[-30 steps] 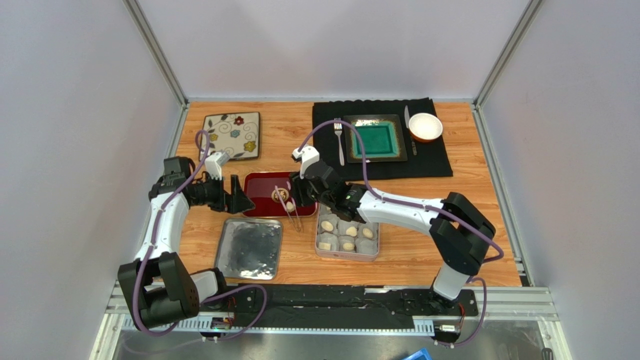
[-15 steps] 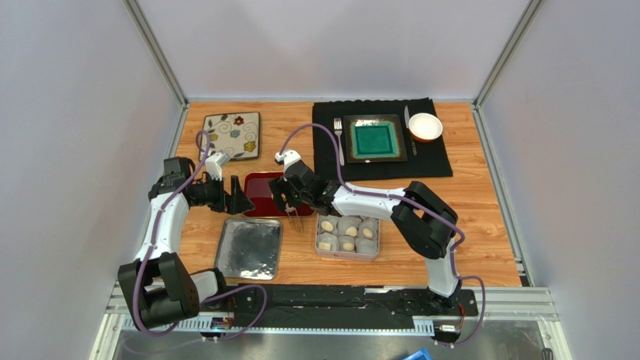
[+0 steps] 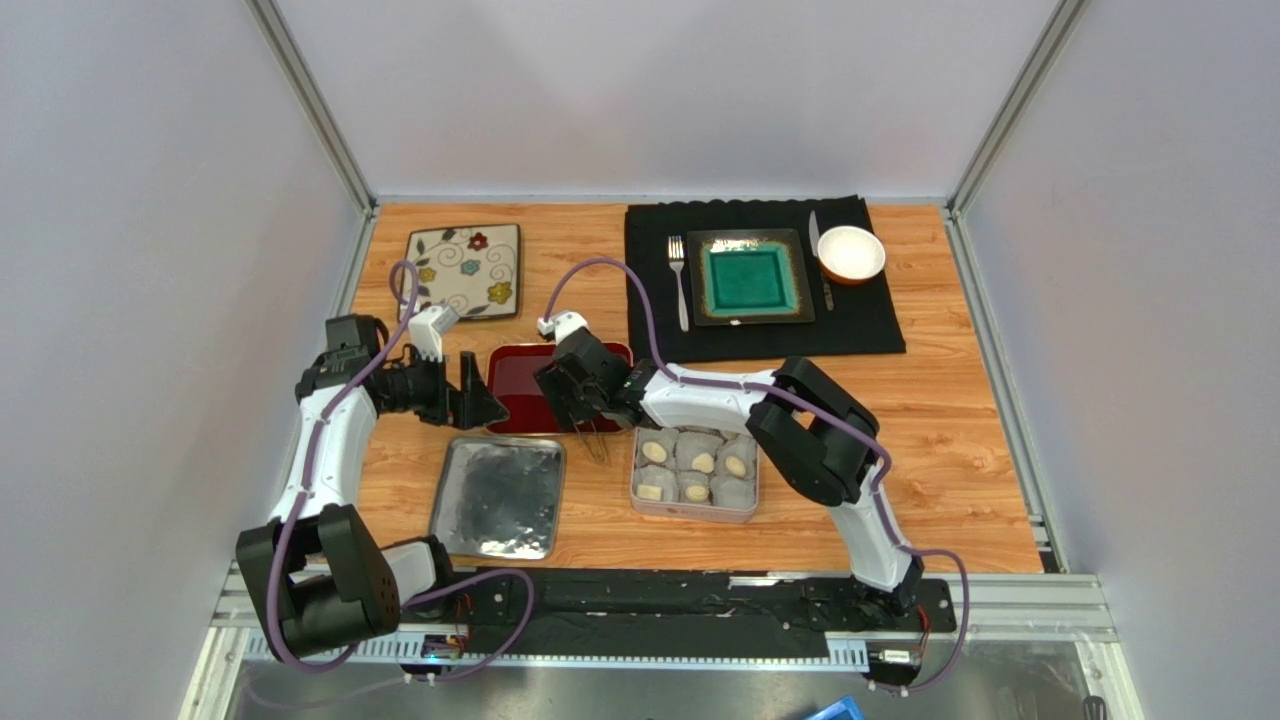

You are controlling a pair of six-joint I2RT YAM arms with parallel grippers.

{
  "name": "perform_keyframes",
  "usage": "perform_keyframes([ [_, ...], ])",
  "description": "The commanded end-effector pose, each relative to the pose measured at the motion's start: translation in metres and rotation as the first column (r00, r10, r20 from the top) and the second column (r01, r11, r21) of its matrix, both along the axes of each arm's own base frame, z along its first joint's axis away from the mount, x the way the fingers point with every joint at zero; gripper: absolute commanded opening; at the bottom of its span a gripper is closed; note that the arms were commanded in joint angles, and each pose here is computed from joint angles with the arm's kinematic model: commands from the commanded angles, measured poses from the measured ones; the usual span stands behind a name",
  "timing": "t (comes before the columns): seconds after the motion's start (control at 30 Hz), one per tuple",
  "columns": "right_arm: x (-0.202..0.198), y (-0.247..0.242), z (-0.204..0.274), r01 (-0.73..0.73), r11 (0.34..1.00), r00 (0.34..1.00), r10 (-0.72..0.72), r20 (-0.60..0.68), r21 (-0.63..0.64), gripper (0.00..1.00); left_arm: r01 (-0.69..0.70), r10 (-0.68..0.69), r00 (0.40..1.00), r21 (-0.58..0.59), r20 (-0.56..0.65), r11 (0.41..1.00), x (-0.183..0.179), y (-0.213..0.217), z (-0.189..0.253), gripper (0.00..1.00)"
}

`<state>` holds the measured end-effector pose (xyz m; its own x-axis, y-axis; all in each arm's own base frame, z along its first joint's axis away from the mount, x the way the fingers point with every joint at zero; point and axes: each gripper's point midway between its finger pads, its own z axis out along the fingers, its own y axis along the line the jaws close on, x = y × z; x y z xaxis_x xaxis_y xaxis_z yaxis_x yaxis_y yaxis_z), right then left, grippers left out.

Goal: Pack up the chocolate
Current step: Pick up the clamp from the center of the board, then place the clamp at the center of the board.

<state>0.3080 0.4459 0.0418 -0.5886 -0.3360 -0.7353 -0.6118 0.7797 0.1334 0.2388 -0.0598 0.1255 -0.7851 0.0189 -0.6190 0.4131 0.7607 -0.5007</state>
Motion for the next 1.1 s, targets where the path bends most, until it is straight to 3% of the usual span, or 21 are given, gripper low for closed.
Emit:
perform_keyframes([
  [0.0, 0.006, 0.007, 0.012, 0.005, 1.0, 0.999, -0.005, 0.038, 0.002, 0.65, 0.018, -0.018, 0.999, 0.005, 0.044, 1.0, 0.001, 0.001, 0.005, 0.99],
  [0.37, 0.005, -0.006, 0.047, 0.037, 0.995, 0.994, -0.047, 0.102, 0.096, 0.44, 0.019, -0.019, 0.999, -0.003, 0.037, 1.0, -0.001, 0.001, 0.004, 0.99],
  [0.73, -0.007, -0.019, 0.088, 0.048, 0.987, 0.993, -0.064, 0.099, 0.156, 0.45, 0.026, -0.026, 0.999, -0.005, 0.045, 1.0, -0.002, 0.0, 0.007, 0.99],
  [1.07, -0.059, -0.036, 0.054, 0.07, 0.996, 0.997, -0.07, -0.017, 0.054, 0.45, 0.032, -0.032, 0.998, -0.005, 0.06, 0.999, -0.004, 0.0, 0.011, 0.99],
])
